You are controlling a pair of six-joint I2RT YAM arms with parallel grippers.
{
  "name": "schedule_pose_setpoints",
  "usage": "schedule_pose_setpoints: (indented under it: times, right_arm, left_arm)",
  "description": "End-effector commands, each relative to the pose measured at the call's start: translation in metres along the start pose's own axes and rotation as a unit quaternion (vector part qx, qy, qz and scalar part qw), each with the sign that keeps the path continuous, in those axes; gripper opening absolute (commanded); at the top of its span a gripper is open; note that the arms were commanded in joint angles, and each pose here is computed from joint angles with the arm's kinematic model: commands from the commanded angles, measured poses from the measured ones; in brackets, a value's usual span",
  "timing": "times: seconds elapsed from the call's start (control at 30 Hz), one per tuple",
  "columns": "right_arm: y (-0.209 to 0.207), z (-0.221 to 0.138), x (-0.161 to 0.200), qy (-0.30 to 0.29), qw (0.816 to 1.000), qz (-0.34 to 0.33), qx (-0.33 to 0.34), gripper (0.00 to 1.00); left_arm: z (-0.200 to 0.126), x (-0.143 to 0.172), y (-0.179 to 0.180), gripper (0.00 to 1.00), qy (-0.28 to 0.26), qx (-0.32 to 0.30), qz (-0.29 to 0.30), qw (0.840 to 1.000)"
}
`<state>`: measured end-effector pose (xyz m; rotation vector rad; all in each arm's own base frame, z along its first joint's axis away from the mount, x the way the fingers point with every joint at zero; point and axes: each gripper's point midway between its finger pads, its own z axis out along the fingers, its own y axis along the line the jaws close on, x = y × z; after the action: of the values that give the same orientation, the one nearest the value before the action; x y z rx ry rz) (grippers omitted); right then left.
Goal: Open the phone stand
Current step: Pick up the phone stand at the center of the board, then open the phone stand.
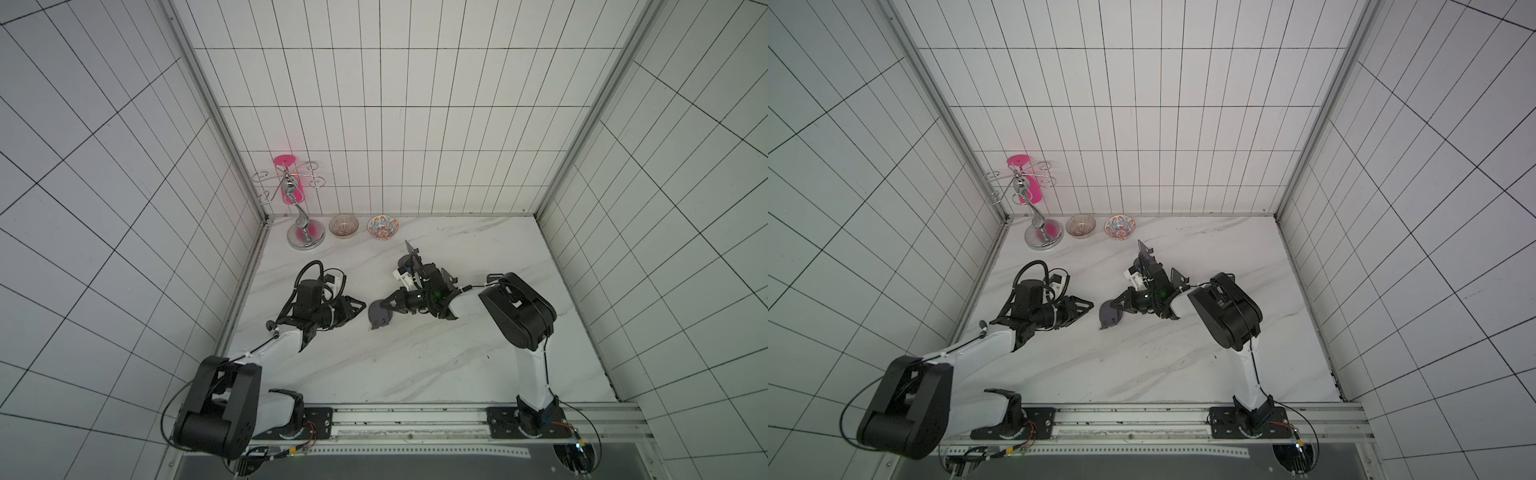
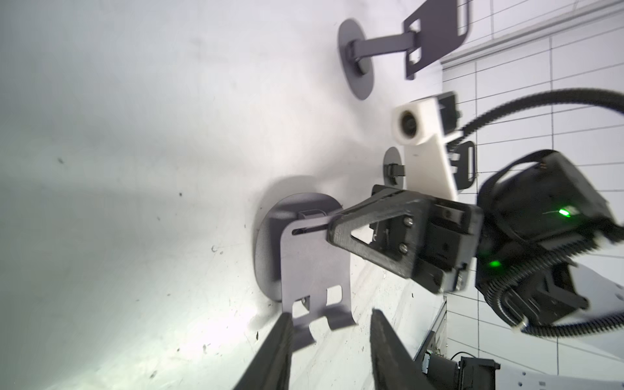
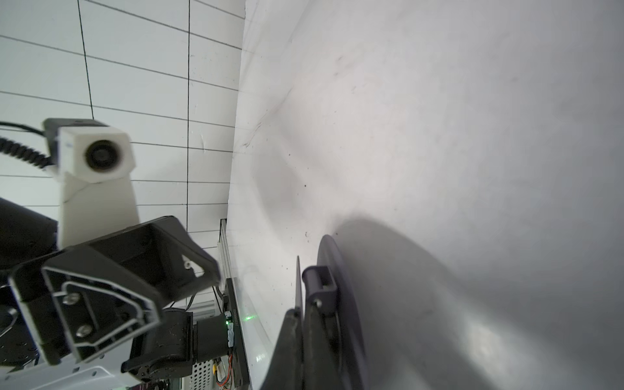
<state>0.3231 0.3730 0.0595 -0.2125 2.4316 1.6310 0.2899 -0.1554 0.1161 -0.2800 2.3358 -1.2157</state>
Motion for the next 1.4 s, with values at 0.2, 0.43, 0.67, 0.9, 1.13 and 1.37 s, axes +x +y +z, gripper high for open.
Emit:
schedule_pose_setpoints:
  times: [0.2, 0.43, 0.67, 0.9, 1.13, 1.37]
  right_arm:
    - [0.106, -0.076, -0.017, -0.011, 0.996, -0.035, -0.086, 0.0]
    - [0.21, -0.14, -0.002, -0.003, 0.985, -0.099, -0.139, 0.0]
    - [0.246, -0.169, 0.016, -0.01, 0.984, -0.115, -0.137, 0.0]
    - [0.257, -0.166, 0.025, -0.007, 0.981, -0.12, -0.154, 0.0]
    - [0.281, -0.161, 0.036, 0.007, 0.973, -0.137, -0.186, 0.0]
    - [0.292, -0.163, 0.043, 0.003, 0.969, -0.142, -0.202, 0.0]
  left_arm:
    - [-0.054, -0.019, -0.061, 0.48, -0.028, 0.079, 0.045, 0.995]
    - [-0.064, -0.008, -0.099, 0.48, 0.002, 0.191, 0.044, 0.981]
    - [-0.091, 0.011, -0.164, 0.5, 0.019, 0.286, 0.098, 0.953]
    - [-0.108, 0.023, -0.198, 0.52, 0.029, 0.316, 0.129, 0.94]
    - [-0.102, 0.029, -0.21, 0.49, 0.038, 0.317, 0.147, 0.936]
    - [-0.104, 0.031, -0.212, 0.41, 0.04, 0.318, 0.153, 0.935]
